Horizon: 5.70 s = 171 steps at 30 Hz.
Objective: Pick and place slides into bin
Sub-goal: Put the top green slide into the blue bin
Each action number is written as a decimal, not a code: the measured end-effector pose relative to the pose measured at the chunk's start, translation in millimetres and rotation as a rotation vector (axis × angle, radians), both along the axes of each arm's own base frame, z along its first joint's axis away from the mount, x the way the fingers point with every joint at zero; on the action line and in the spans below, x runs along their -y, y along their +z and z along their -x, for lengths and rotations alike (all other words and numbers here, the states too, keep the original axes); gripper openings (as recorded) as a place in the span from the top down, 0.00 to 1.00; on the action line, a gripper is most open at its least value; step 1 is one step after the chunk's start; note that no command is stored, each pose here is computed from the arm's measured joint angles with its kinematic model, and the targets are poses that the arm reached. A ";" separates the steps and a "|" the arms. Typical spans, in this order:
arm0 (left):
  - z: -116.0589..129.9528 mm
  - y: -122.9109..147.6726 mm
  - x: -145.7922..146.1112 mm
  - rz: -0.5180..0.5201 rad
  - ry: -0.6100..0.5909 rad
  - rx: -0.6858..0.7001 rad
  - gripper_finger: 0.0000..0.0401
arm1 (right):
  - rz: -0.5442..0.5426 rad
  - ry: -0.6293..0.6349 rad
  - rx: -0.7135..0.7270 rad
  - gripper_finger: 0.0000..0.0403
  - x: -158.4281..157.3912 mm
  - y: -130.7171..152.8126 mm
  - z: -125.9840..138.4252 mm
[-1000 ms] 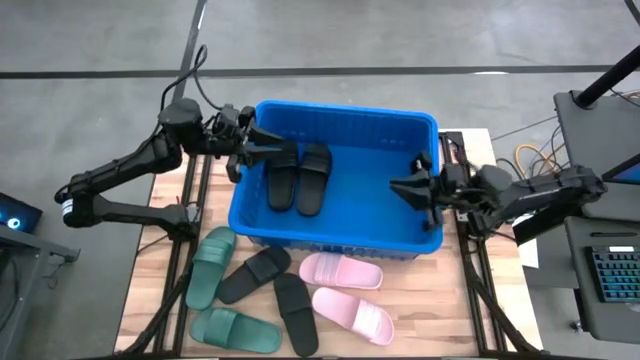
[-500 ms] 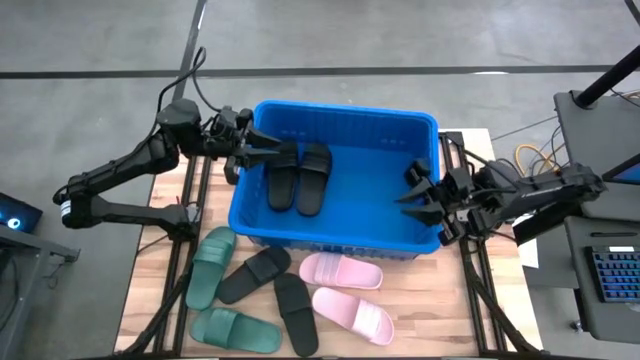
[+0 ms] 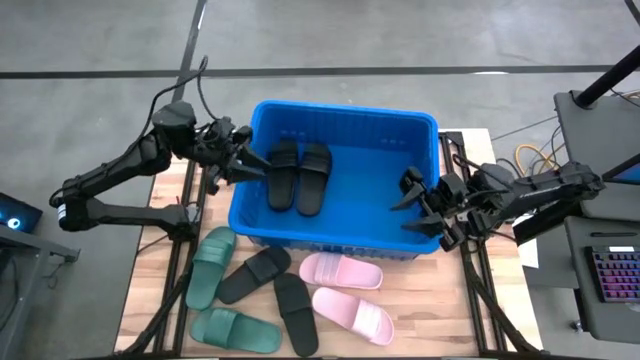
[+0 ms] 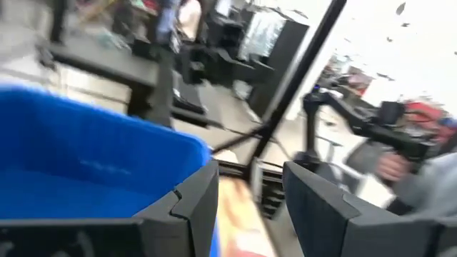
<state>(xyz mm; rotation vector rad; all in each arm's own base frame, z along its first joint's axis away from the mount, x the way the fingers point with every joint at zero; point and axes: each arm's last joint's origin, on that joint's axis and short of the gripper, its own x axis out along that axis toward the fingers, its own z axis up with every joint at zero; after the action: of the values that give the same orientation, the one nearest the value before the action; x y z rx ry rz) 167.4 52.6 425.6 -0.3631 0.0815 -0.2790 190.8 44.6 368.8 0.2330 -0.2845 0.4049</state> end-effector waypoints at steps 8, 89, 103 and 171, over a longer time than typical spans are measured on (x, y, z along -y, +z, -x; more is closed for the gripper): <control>1.1 -7.3 4.5 0.202 -0.169 -0.132 0.65 | 0.010 -0.003 -0.037 0.52 -0.2 -3.6 -1.2; -56.7 -11.1 105.7 -0.027 -0.126 -0.259 0.65 | -0.064 -0.070 -0.194 0.52 1.9 -16.0 -5.1; -11.7 -66.1 123.6 0.055 -0.017 -0.963 0.65 | -0.055 -0.071 -0.197 0.52 1.8 -16.6 -5.1; 52.4 -257.1 209.0 -0.747 0.298 -1.487 0.65 | -0.048 -0.087 -0.268 0.52 2.0 -23.4 -6.0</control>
<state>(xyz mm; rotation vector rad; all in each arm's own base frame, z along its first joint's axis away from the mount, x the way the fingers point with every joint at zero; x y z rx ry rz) 115.0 -156.4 168.6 0.2363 1.5373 0.3750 196.7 42.7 345.4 0.3177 -0.0413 0.2773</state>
